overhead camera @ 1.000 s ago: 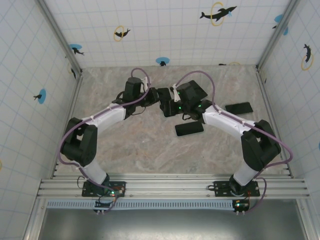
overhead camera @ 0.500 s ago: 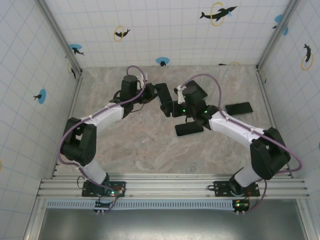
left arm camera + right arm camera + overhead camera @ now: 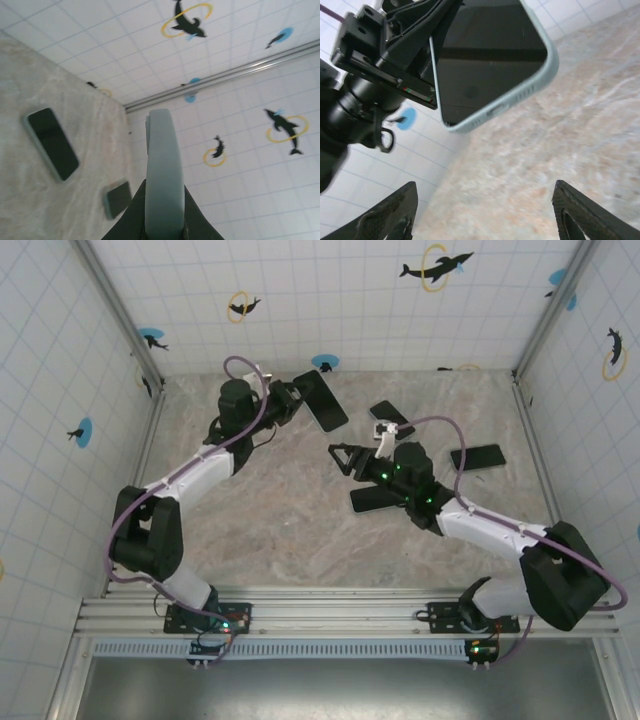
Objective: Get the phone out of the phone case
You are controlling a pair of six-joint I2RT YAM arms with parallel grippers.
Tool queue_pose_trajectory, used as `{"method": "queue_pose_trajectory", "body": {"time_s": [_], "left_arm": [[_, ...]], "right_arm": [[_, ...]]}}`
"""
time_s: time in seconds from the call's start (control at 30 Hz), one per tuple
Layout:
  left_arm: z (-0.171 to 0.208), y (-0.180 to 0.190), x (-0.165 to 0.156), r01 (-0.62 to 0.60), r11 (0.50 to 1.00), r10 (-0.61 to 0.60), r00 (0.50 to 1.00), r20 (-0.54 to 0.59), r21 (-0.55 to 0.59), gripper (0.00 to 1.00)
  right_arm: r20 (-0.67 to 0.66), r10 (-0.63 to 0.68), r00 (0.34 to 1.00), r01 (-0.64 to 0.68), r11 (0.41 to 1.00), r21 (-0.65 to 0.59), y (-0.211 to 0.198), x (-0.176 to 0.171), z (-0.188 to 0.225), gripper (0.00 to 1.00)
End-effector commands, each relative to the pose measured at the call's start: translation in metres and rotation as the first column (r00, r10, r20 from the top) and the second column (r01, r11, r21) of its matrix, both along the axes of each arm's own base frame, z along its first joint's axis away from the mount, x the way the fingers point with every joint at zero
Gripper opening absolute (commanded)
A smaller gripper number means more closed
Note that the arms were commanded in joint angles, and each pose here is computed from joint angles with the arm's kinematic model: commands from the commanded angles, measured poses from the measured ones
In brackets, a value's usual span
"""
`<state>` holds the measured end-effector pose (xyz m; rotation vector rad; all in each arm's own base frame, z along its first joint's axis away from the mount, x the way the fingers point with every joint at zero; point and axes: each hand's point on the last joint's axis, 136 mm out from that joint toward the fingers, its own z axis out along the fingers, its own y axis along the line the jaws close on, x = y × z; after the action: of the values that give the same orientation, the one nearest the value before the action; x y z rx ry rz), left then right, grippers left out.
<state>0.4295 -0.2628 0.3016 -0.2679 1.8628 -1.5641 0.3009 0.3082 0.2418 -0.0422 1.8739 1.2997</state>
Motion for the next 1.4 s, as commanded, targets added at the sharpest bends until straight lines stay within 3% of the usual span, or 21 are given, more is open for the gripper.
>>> {"method": "queue_pose_trajectory", "body": {"time_s": [0.0, 0.23, 0.93, 1.1, 1.37], "left_arm": [[0.065, 0.005, -0.017, 0.018, 0.989, 0.001, 0.992, 0.126, -0.148, 0.0], [0.071, 0.01, -0.031, 0.023, 0.974, 0.002, 0.994, 0.109, -0.227, 0.0], [0.069, 0.006, -0.032, 0.027, 0.963, -0.006, 0.997, 0.079, -0.267, 0.0], [0.072, 0.005, -0.031, 0.034, 0.956, -0.016, 0.998, 0.065, -0.29, 0.0], [0.085, 0.003, -0.036, 0.066, 0.945, -0.049, 0.997, 0.062, -0.321, 0.0]], "right_arm": [[0.073, -0.029, 0.997, 0.006, 0.956, 0.295, 0.0, -0.004, 0.062, 0.68], [0.048, -0.053, 0.997, 0.029, 0.913, 0.406, 0.007, 0.002, 0.071, 0.6], [0.103, -0.016, 0.995, -0.031, 0.899, 0.436, 0.023, 0.019, 0.084, 0.26], [0.14, -0.003, 0.99, -0.052, 0.922, 0.383, 0.027, 0.02, 0.081, 0.2], [0.191, 0.019, 0.981, -0.06, 0.975, 0.213, 0.031, 0.028, 0.061, 0.19]]}}
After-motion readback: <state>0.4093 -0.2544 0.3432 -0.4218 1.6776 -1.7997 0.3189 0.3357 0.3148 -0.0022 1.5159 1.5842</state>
